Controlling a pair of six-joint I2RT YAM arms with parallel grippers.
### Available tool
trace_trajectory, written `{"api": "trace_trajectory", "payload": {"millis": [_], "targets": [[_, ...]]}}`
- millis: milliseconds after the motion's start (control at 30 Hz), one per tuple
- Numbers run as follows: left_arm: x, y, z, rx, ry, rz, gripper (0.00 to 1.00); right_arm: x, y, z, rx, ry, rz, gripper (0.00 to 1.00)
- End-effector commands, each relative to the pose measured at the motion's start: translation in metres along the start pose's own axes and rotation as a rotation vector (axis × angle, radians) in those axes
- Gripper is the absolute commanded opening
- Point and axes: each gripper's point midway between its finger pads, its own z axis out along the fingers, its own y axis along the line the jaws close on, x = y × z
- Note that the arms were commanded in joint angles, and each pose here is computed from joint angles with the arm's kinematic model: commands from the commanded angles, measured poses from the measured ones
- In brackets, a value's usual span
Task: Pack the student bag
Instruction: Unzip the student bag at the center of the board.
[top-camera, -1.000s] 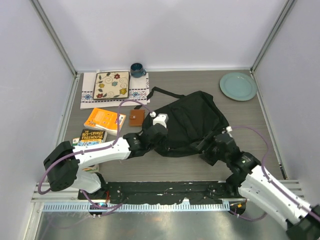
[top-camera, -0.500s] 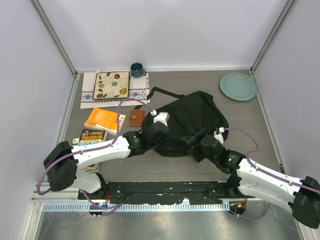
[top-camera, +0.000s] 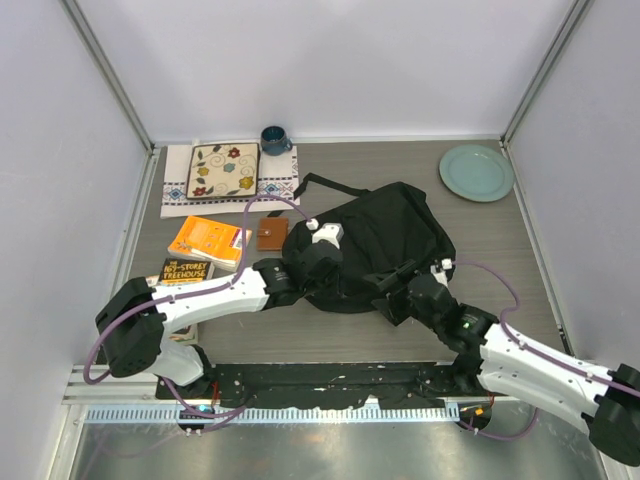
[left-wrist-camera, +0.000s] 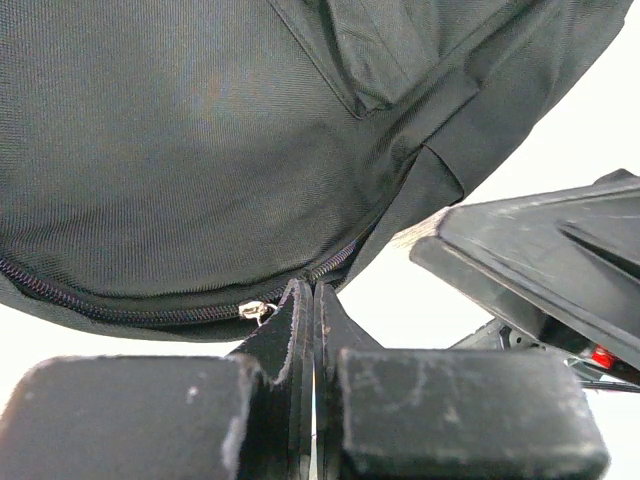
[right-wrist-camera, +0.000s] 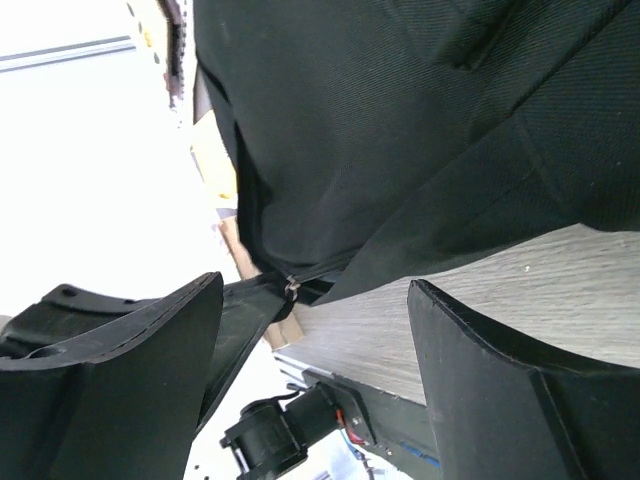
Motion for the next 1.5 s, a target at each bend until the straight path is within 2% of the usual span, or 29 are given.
{"api": "trace_trajectory", "payload": {"millis": [0, 100, 267, 433, 667, 767, 800, 833, 867, 1233, 1333, 1467], "targets": [[-0.02, -0.018, -0.009, 0.051, -0.044, -0.021, 0.0, -0.001, 0.014, -0.015, -0.046, 0.011, 0.051, 0.8], [-0.024, -0.019, -0.012, 0.05, -0.053, -0.018, 0.0, 0.001, 0.014, -0.017, -0.015, 0.022, 0.075, 0.82], [-0.025, -0.02, -0.017, 0.059, -0.059, -0.029, 0.0, 0.021, 0.009, -0.009, 0.038, 0.112, 0.1, 0.84], [-0.027, -0.018, -0.022, 0.058, -0.071, -0.031, 0.0, 0.023, 0.015, 0.007, 0.027, 0.102, 0.136, 0.84], [-0.019, -0.016, -0.028, 0.08, -0.052, -0.022, 0.0, 0.012, 0.017, 0.027, 0.006, 0.019, 0.149, 0.71], [-0.02, -0.015, -0.031, 0.084, -0.056, 0.0, 0.0, 0.012, 0.003, 0.033, 0.031, 0.011, 0.131, 0.4], [-0.019, -0.013, -0.033, 0.075, -0.051, 0.006, 0.0, 0.012, 0.0, 0.033, 0.033, 0.014, 0.115, 0.15], [-0.019, -0.01, -0.035, 0.066, -0.053, 0.012, 0.0, 0.012, 0.0, 0.033, 0.016, 0.017, 0.097, 0.03], [-0.019, -0.008, -0.037, 0.058, -0.052, 0.02, 0.0, 0.011, -0.007, 0.032, 0.026, 0.012, 0.067, 0.0], [-0.006, 0.09, -0.081, -0.287, -0.104, 0.109, 0.0, -0.031, -0.07, -0.008, 0.136, -0.119, -0.273, 0.0], [0.002, 0.107, -0.087, -0.334, -0.098, 0.103, 0.0, -0.036, -0.066, -0.013, 0.114, -0.131, -0.334, 0.0], [0.01, 0.125, -0.092, -0.408, -0.085, 0.098, 0.0, -0.046, -0.055, -0.014, 0.138, -0.149, -0.492, 0.0]]}}
